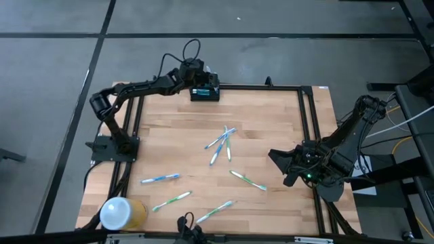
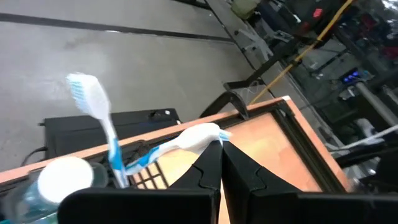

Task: Pick & Place toothbrushing station
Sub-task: Put the blue toothbrush into the wire organizer

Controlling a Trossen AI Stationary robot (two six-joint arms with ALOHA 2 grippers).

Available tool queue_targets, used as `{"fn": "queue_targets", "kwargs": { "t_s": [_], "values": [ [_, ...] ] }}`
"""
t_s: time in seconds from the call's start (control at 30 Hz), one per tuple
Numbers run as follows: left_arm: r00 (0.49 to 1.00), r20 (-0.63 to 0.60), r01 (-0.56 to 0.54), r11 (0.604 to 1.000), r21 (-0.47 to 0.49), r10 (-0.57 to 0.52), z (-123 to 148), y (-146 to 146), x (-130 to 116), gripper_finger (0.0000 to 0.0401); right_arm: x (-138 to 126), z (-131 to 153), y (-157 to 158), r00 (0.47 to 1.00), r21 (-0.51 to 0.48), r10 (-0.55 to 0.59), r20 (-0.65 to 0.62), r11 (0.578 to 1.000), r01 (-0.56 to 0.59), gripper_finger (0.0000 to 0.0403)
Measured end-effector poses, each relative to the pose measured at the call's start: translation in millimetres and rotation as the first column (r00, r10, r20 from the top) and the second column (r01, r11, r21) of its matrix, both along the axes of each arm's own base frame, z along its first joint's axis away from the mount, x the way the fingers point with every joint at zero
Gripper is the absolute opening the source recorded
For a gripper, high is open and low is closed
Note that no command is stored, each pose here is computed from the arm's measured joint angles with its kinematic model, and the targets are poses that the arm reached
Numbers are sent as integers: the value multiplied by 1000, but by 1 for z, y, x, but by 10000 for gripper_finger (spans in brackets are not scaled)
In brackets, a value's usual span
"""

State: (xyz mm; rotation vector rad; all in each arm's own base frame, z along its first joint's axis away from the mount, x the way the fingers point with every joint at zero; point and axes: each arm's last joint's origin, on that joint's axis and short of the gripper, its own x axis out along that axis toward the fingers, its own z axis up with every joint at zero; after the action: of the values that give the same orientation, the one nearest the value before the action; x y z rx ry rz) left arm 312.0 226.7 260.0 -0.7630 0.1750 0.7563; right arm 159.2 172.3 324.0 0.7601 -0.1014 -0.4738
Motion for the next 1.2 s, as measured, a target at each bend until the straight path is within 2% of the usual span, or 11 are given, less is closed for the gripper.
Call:
{"fn": "queue_targets", "kwargs": {
  "t_s": [0.2,0.47,0.6,0.77,0.97,1.1,1.2],
  "values": [
    [1000,4,14,1000,7,-14,0,0,1,23,0,0,0,1000,2,6,-2,1000,-6,121],
    [1000,0,18,1000,16,-18,0,0,1,119,-2,0,2,1000,1,15,-3,1000,-15,121],
    [999,2,37,999,30,-37,2,-3,3,150,-3,0,3,1000,-1,17,0,1000,-17,120],
    [998,-36,58,986,158,-53,25,-14,-5,158,-3,0,3,1000,-1,17,1,1000,-17,120],
    [988,-157,47,960,277,-3,60,-39,-29,149,-2,-2,5,1000,-12,14,-5,1000,-15,120],
    [967,-243,142,949,281,-73,73,-66,-40,148,0,-5,7,1000,-21,15,-11,1000,-15,120],
    [922,-342,270,936,227,-183,70,-96,-39,147,0,-5,7,1000,-33,15,-17,999,-16,120]
  ]
}}
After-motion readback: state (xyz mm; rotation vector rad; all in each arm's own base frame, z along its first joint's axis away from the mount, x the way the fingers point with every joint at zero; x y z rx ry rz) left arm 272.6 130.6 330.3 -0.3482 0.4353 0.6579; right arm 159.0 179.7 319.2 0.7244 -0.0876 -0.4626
